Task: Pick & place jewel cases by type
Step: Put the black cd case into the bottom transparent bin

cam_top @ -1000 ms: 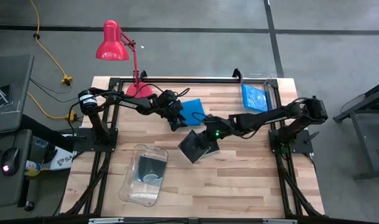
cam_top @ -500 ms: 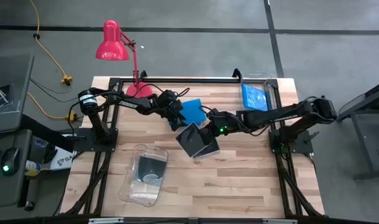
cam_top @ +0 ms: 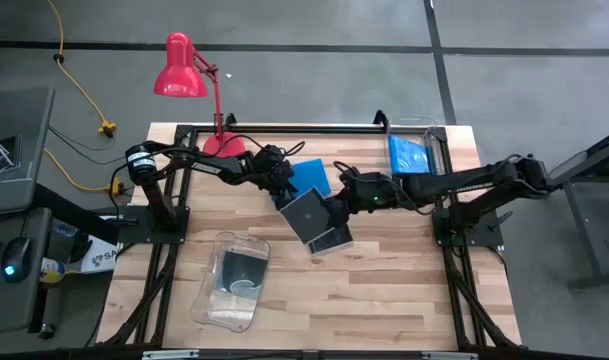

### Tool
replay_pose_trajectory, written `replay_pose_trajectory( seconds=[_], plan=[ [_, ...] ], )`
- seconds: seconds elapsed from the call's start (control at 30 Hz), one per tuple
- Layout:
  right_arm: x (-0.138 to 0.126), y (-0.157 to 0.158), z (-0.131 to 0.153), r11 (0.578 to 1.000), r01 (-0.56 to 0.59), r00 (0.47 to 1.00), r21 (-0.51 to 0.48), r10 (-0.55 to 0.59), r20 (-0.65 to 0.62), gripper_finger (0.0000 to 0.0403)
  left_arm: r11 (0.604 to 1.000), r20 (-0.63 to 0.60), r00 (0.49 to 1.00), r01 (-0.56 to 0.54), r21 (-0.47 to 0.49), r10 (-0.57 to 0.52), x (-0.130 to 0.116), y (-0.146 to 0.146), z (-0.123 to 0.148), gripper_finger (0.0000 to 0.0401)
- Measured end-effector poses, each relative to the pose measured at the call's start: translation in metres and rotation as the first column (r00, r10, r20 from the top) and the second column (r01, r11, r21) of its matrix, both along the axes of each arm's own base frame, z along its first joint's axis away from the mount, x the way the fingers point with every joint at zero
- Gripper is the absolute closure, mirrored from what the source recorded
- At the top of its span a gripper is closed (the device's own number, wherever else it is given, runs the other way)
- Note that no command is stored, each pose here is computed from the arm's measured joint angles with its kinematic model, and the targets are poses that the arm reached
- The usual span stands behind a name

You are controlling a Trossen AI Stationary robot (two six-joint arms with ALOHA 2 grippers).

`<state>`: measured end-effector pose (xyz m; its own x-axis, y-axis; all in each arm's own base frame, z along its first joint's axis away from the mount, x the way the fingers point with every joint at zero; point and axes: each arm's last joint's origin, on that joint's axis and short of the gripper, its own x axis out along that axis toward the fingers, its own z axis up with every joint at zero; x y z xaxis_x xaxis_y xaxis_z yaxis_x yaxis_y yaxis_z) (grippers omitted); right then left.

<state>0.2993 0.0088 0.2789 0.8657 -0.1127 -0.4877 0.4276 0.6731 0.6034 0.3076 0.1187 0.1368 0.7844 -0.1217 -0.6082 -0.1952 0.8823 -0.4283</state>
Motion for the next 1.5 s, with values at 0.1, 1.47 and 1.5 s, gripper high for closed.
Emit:
replay_pose_trajectory(
  seconds=[0.1, 1.47, 1.5],
  plan=[
    [-0.004, -0.001, 0.008, 1.0, 0.009, 0.999, -0.018, -0.008, 0.036, 0.0395, 1.0, 0.0, 1.0, 0.0, 0.0, 0.0, 0.0, 0.0, 0.0, 0.0162],
    [-0.025, -0.004, 0.071, 0.981, 0.092, 0.906, -0.172, -0.011, 0.422, 0.0395, 1.0, 0.005, 1.0, 0.018, -0.016, -0.018, 0.0, -0.001, 0.0, 0.0162],
    [-0.025, -0.004, 0.072, 0.98, 0.091, 0.902, -0.176, -0.006, 0.432, 0.0395, 1.0, 0.005, 1.0, 0.018, -0.016, -0.018, 0.0, -0.001, 0.0, 0.0162]
  ],
)
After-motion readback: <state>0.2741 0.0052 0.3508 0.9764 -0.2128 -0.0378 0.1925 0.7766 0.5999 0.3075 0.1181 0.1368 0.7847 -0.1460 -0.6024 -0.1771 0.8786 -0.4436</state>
